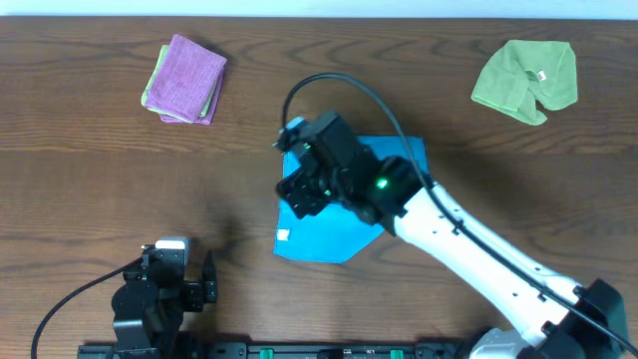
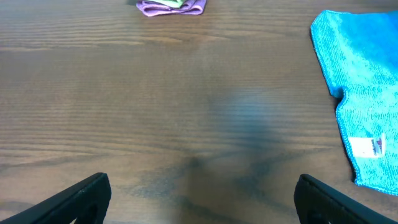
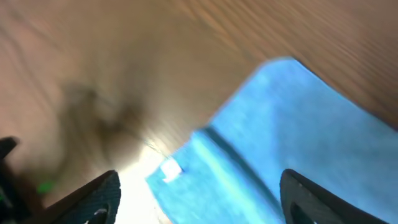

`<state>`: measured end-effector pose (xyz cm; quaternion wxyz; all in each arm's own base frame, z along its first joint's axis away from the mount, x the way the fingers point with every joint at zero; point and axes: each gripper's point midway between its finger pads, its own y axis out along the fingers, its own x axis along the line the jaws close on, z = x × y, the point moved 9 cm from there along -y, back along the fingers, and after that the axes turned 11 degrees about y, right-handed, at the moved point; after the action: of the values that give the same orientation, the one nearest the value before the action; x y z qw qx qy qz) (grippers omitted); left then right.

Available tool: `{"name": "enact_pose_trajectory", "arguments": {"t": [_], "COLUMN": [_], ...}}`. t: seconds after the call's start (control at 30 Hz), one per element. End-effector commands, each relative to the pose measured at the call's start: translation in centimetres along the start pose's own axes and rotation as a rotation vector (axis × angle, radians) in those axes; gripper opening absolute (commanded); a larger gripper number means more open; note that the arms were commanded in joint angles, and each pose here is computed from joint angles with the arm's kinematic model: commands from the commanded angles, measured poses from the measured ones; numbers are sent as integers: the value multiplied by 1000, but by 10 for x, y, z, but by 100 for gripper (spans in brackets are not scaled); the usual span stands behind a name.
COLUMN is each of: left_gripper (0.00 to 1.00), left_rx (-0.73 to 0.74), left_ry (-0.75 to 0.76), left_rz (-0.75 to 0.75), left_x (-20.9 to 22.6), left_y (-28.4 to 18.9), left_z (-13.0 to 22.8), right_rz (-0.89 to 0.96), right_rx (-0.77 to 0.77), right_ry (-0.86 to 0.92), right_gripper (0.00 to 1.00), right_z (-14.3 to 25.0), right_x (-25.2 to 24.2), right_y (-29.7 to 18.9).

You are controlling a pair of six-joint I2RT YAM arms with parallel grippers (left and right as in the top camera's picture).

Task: Fold the cloth
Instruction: 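Drag the blue cloth with the right gripper to the table center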

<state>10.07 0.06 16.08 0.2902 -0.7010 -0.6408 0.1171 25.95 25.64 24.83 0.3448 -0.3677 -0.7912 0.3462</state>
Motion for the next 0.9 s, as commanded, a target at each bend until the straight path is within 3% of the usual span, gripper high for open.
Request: {"name": "enact_pose_trajectory", "arguments": {"t": [0.0, 0.03, 0.53, 0.7, 0.87], "left_gripper": [95, 95, 95, 95, 95], "left_rx": [0, 0, -19, -124, -120], "left_ry": [16, 16, 2, -55, -155], "left_rz": [-4, -4, -9, 130, 275], "left_x": [0, 0, 1, -9, -17], "left_y": [0, 0, 0, -2, -7], "left_z": [1, 1, -2, -16, -26], "right_rz": [32, 39, 57, 30, 51], "right_rx": [-33, -27, -21, -11, -5], "right_ry": [68, 77, 206, 253, 325], "right_gripper": [95, 99, 99, 99, 99], "right_z": [-5, -4, 36, 65, 88], "right_x": [-15, -19, -60, -72, -84], "right_y": [-20, -23, -83, -89, -90]}}
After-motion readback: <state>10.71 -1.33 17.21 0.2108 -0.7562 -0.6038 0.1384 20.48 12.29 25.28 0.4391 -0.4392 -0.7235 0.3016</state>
